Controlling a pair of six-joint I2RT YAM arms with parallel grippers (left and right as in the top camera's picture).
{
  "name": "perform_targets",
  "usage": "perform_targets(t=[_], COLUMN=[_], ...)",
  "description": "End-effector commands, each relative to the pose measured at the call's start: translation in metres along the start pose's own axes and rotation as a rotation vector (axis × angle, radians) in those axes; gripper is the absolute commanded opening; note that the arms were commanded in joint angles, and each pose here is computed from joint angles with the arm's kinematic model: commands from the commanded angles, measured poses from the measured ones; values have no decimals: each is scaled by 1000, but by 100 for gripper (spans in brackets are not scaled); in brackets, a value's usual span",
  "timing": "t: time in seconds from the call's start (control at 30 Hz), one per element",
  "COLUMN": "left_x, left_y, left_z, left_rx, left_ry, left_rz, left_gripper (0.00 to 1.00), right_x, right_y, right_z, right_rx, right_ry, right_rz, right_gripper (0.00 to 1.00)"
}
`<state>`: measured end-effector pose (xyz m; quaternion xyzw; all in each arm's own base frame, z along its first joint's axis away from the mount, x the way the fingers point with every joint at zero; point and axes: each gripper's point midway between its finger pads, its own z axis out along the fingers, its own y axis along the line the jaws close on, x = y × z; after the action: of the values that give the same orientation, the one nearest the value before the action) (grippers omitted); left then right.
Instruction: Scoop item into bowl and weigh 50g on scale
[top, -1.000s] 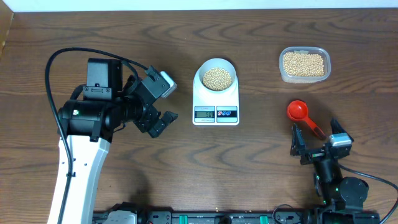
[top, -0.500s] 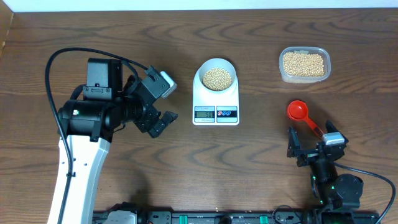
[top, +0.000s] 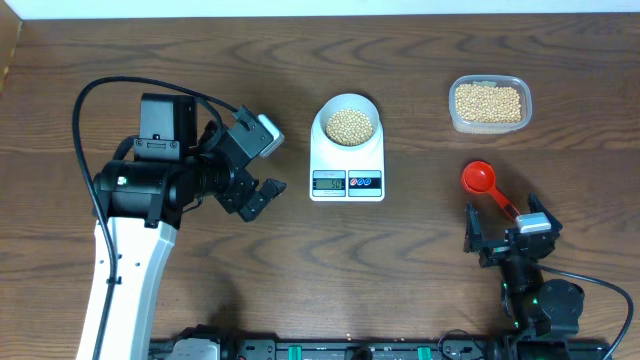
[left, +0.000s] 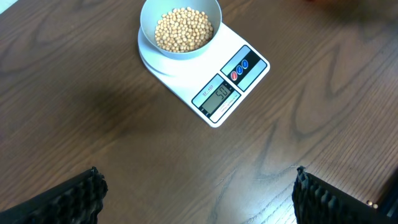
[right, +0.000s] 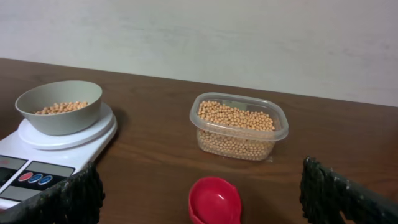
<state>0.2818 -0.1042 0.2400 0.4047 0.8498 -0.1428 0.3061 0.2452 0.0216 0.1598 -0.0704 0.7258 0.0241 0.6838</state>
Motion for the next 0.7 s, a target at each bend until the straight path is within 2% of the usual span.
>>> perform_targets(t=[0.0,0.67], left_x=[-6,-6], left_y=[-1,-1], left_z=[-6,-6], left_rx=[-2,-2], left_ry=[-25,-25], left_rz=[16,16], left_gripper=[98,98], right_x=[1,1], right_y=[-1,6], right_z=[0,0], right_rx=[7,-13], right_ry=[2,2], right_rz=[-17,-19], right_gripper=[99,99])
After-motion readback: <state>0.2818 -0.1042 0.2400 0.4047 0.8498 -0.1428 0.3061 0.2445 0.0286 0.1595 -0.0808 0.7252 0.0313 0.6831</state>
